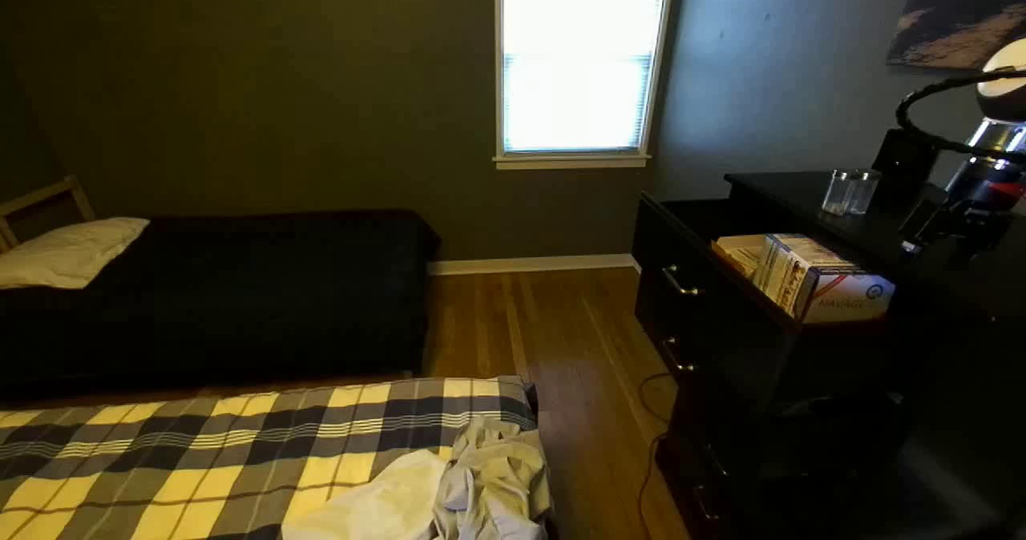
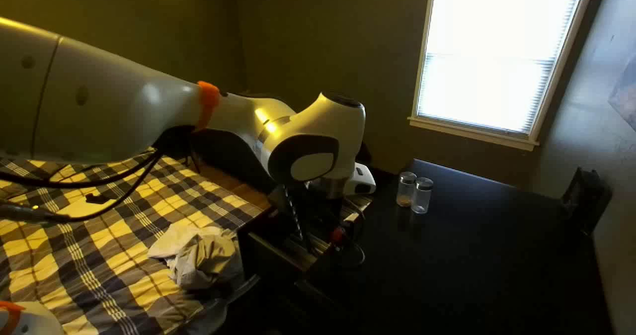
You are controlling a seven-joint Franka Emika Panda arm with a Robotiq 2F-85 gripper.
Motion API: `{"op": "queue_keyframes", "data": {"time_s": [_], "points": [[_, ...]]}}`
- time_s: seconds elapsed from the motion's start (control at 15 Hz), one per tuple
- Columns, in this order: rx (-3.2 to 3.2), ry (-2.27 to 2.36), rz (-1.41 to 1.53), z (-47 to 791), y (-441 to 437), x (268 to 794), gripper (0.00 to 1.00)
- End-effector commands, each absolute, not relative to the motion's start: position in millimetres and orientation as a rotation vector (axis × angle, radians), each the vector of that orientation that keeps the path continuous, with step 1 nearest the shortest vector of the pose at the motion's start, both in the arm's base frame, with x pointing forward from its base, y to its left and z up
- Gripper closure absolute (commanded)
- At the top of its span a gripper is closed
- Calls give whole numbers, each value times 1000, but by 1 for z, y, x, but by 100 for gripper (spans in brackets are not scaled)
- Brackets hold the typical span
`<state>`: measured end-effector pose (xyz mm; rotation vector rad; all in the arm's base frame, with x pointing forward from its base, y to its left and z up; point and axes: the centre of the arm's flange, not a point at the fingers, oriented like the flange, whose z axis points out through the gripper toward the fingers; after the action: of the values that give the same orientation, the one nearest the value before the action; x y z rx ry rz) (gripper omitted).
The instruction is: Put the spice shaker to the left in the open upper first drawer
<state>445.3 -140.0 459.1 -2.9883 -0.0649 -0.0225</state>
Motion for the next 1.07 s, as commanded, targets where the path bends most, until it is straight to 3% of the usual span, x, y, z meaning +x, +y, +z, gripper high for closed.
{"op": "queue_keyframes", "data": {"time_s": [0.0, 0.33, 1.0], "points": [[-2988, -65, -22, 459, -140, 445, 0], [-2988, -65, -22, 459, -140, 445, 0], [-3033, -410, -75, 425, 1, 457, 0]]}}
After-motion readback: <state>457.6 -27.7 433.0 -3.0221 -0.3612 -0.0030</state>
